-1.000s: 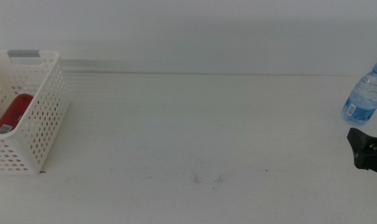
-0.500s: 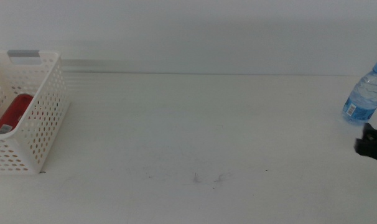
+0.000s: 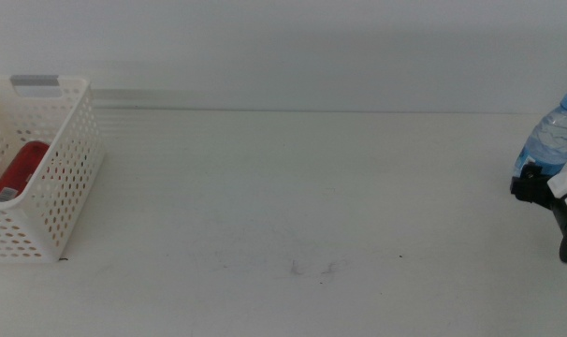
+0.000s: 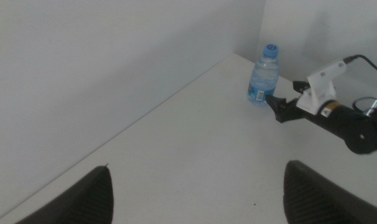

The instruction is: Use arms to grab the bottles and put them into the dustbin to the left of the table.

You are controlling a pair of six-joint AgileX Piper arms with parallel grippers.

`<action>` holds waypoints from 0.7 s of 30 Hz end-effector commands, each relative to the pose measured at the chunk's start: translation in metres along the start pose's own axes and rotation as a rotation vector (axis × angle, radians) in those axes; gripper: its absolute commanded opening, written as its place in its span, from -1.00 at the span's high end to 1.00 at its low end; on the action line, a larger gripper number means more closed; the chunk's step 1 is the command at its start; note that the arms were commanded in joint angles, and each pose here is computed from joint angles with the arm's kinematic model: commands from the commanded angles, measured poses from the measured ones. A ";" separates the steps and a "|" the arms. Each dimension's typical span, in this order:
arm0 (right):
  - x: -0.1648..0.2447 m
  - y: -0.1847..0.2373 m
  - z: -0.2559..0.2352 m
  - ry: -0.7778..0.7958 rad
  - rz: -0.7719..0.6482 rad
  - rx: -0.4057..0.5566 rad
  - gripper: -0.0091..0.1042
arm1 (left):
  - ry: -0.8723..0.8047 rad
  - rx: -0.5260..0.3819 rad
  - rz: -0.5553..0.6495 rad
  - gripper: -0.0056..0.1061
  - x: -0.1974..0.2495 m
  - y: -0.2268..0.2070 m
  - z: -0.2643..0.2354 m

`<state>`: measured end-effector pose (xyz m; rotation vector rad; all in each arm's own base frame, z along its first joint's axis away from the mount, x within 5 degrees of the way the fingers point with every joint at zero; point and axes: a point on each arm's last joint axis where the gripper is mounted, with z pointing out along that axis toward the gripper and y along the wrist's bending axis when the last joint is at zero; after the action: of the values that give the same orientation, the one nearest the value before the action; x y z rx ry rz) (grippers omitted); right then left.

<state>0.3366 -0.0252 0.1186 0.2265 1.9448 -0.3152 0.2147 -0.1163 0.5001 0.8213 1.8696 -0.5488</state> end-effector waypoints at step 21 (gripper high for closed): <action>-0.011 0.020 0.100 0.032 -0.113 -0.102 0.35 | -0.017 -0.005 0.004 -0.78 -0.002 -0.001 -0.002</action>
<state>0.4286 -0.0414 0.0844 0.1256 1.9875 -0.2956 0.2148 -0.1163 0.5002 0.8200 1.8683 -0.5484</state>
